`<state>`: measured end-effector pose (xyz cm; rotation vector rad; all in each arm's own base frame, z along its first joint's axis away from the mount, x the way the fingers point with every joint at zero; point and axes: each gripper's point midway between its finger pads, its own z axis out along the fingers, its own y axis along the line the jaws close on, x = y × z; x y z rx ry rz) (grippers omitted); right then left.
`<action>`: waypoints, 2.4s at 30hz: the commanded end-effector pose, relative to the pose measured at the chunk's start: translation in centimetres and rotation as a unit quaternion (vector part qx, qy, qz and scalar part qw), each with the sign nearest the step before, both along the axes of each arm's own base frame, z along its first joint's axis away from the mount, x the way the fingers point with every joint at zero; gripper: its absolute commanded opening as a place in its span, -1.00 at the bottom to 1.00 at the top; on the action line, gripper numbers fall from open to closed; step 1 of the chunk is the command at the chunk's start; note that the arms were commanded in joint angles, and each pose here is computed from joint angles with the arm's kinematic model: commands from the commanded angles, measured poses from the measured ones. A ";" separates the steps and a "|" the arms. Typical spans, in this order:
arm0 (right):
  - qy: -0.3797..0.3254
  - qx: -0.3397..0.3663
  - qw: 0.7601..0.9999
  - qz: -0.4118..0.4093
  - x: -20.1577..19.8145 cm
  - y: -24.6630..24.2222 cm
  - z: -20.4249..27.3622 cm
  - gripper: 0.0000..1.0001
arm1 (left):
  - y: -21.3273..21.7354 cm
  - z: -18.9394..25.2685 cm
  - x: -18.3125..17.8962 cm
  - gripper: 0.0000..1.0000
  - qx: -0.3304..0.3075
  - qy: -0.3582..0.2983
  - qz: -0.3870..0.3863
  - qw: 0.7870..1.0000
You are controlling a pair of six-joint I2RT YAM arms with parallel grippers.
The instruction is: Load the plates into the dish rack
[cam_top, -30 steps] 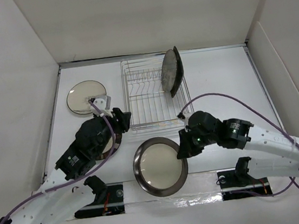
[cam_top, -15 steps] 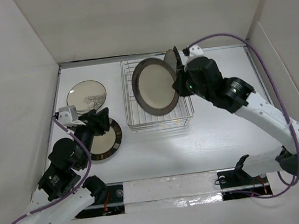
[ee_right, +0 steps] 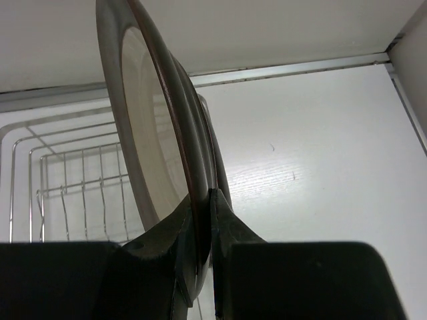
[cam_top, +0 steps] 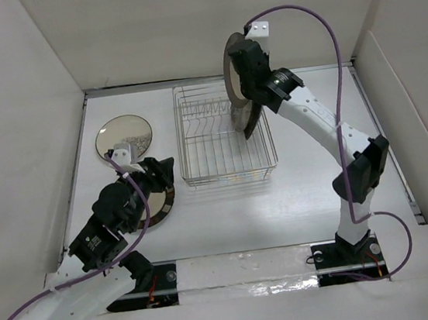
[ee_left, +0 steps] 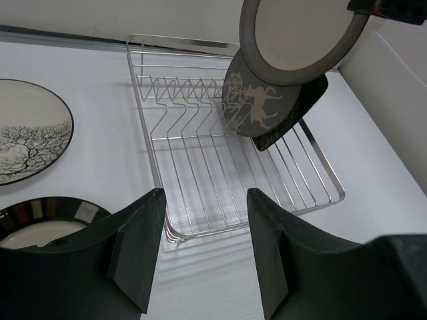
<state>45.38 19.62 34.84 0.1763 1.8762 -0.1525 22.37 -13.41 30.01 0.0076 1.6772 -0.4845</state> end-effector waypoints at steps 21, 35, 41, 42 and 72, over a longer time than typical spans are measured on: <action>-0.035 -0.031 0.996 -0.075 2.9 2.2 -1.4 -1.00 | -1.2 0.6 0.1 -0.02 -0.009 -0.006 -0.025 1.000; 0.018 -0.028 0.999 -0.043 2.7 5.2 -9.5 -1.00 | -1.2 0.1 0.4 -0.03 -0.005 0.002 -0.015 1.000; 0.017 -0.038 0.999 -0.033 2.5 6.1 -10.1 -1.00 | -1.3 -0.3 0.8 -0.03 0.001 0.010 -0.008 1.000; 0.018 -0.040 0.999 -0.032 2.7 6.3 -10.3 -1.00 | -1.3 -0.5 1.0 -0.03 0.005 0.013 -0.004 1.000; -0.056 0.144 0.977 0.149 -1.0 5.5 -0.9 0.31 | -3.1 3.9 5.9 -0.02 -0.078 0.034 0.064 0.994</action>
